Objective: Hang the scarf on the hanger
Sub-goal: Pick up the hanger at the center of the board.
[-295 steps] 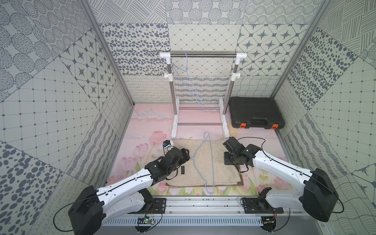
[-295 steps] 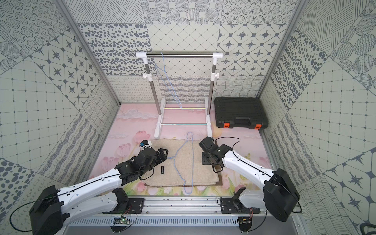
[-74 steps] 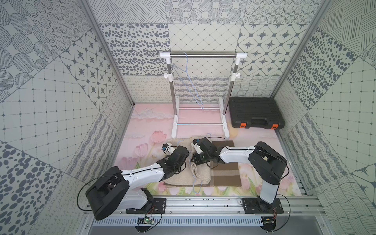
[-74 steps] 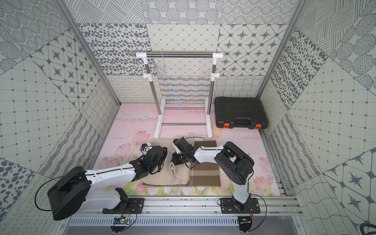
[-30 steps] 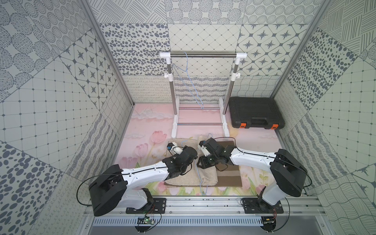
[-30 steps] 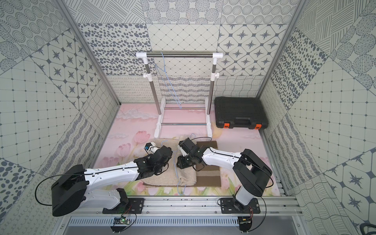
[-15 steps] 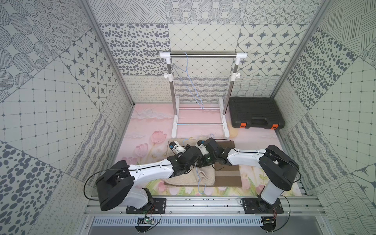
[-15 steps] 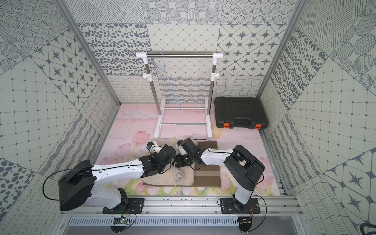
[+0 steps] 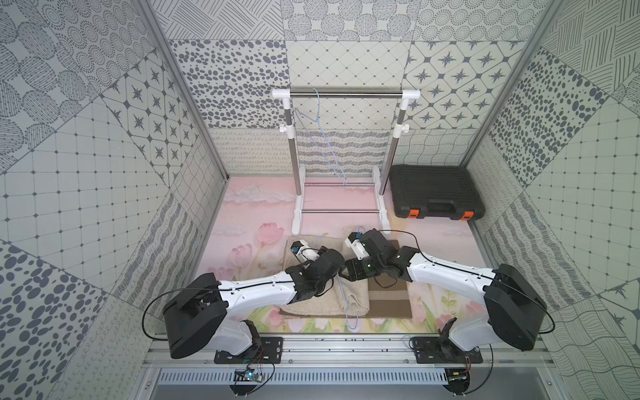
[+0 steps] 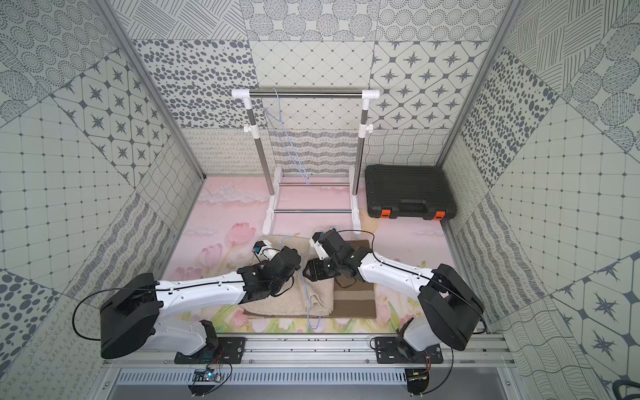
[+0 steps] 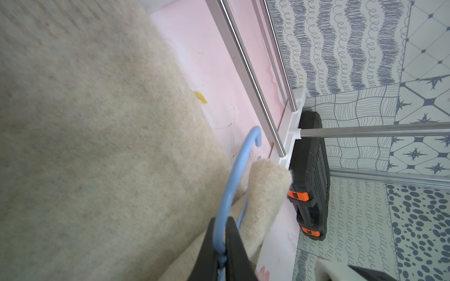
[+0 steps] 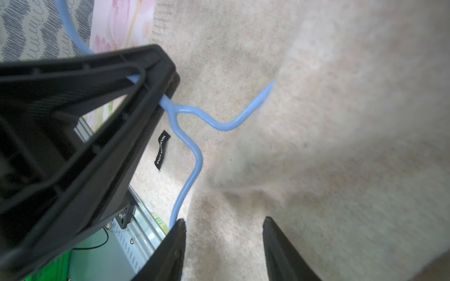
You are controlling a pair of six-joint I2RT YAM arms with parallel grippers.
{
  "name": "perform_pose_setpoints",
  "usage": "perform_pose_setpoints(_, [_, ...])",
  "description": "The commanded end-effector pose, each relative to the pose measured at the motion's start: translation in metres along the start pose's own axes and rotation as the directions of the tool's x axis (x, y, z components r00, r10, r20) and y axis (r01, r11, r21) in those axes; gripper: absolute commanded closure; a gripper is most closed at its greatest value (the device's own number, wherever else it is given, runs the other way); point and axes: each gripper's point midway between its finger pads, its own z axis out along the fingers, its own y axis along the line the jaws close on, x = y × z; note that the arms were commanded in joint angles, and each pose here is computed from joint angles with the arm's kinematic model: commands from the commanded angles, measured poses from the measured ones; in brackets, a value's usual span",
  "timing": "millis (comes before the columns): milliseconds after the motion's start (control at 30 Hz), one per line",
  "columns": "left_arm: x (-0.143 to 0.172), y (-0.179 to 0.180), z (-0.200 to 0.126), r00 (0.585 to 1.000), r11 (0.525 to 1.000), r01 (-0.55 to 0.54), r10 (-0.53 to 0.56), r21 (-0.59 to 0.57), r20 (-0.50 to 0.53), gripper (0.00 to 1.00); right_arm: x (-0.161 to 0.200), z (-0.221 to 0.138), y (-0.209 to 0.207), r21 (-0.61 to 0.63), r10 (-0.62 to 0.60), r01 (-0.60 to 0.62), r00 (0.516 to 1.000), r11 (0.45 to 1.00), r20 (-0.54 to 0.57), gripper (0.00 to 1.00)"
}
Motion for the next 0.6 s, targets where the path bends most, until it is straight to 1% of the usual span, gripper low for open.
perform_pose_setpoints(0, [0.011,-0.013,-0.003,0.998,0.999,0.020,-0.018,0.033,-0.056,1.00,-0.019,-0.018,0.014,-0.013,-0.034,0.035,0.997,0.999,0.070,0.49])
perform_pose_setpoints(100, [0.011,-0.012,-0.003,0.999,0.999,0.016,-0.014,0.030,-0.052,1.00,-0.023,-0.027,0.013,0.014,-0.046,0.045,0.995,0.999,0.091,0.52])
perform_pose_setpoints(200, [0.012,-0.011,-0.001,0.998,1.000,0.014,-0.012,0.026,-0.055,1.00,-0.023,-0.028,0.018,-0.003,-0.054,0.055,0.995,0.998,0.081,0.53])
perform_pose_setpoints(467, [0.015,-0.014,0.000,0.998,0.999,0.013,-0.011,0.030,-0.063,1.00,-0.018,-0.005,0.032,-0.022,-0.079,0.079,0.997,0.997,0.021,0.53])
perform_pose_setpoints(567, [0.015,-0.013,0.000,0.998,0.999,0.012,-0.010,0.030,-0.063,1.00,-0.014,0.006,0.033,-0.030,-0.073,0.073,0.997,0.997,0.003,0.55])
